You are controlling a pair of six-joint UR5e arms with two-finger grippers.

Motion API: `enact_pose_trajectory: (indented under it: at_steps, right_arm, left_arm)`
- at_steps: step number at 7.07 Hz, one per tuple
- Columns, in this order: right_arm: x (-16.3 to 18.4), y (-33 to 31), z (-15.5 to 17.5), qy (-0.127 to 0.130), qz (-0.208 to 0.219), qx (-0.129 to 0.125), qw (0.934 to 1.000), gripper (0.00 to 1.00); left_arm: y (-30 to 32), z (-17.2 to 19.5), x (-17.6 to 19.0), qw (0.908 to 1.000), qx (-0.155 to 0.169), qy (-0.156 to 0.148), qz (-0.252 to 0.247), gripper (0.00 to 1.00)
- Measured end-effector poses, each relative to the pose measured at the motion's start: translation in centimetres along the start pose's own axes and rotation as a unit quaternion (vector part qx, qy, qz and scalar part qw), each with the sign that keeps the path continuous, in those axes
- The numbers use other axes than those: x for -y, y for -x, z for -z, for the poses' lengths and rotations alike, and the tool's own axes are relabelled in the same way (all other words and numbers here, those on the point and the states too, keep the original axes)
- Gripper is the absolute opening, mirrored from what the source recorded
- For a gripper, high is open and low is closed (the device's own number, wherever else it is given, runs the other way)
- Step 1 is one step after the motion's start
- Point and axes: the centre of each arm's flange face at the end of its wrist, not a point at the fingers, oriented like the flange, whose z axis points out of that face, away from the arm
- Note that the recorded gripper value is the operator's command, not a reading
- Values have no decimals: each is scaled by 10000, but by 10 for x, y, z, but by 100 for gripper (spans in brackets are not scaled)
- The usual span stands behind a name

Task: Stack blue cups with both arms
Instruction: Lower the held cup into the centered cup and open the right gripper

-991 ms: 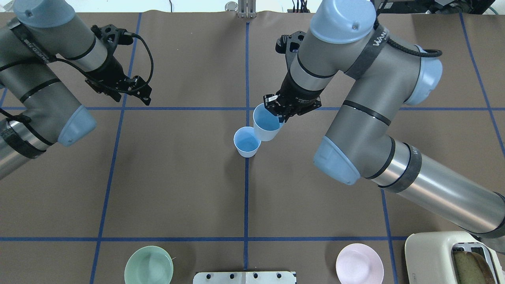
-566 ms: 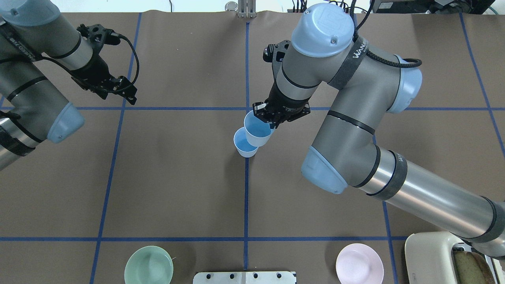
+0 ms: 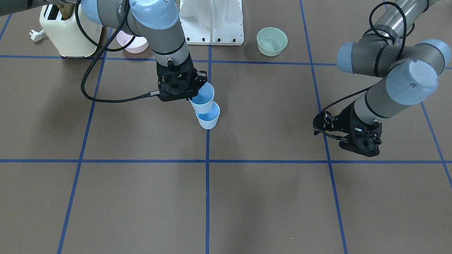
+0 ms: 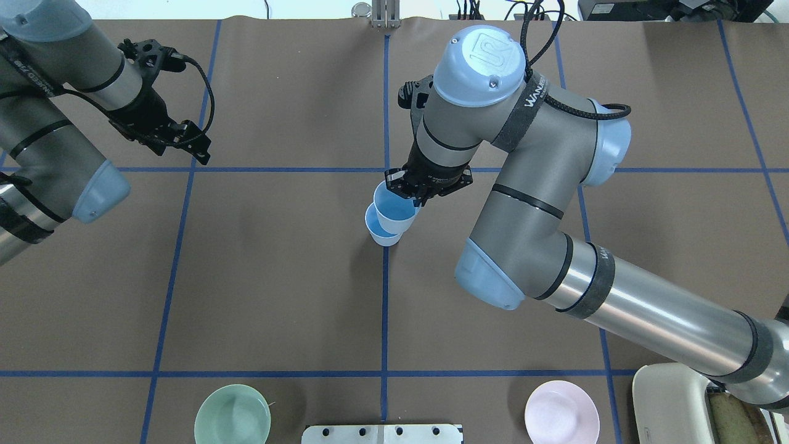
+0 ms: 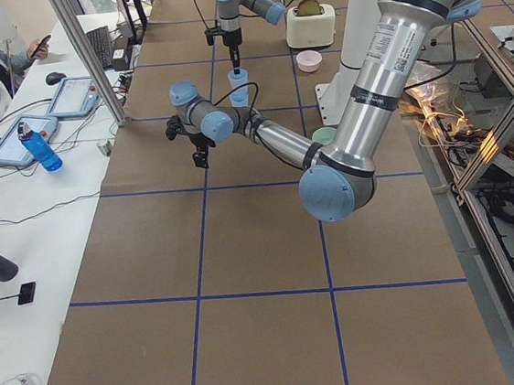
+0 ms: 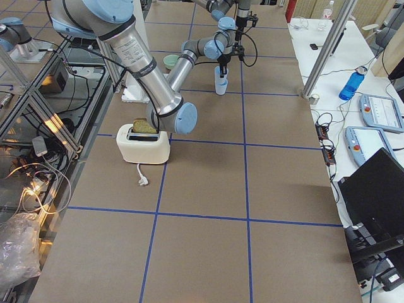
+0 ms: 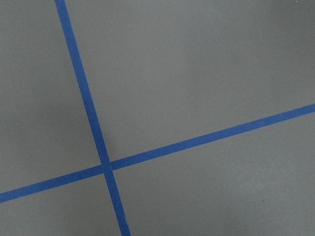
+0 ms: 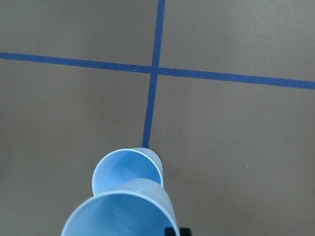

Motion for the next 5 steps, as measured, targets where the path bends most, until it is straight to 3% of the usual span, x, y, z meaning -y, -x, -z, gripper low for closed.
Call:
enact_pose_trajectory:
  at_steps: [5]
  right_arm:
    - [7, 8, -9, -43, 5, -11, 10000, 0]
  left_arm:
    - [0, -1, 0, 10000, 3, 2, -6, 96]
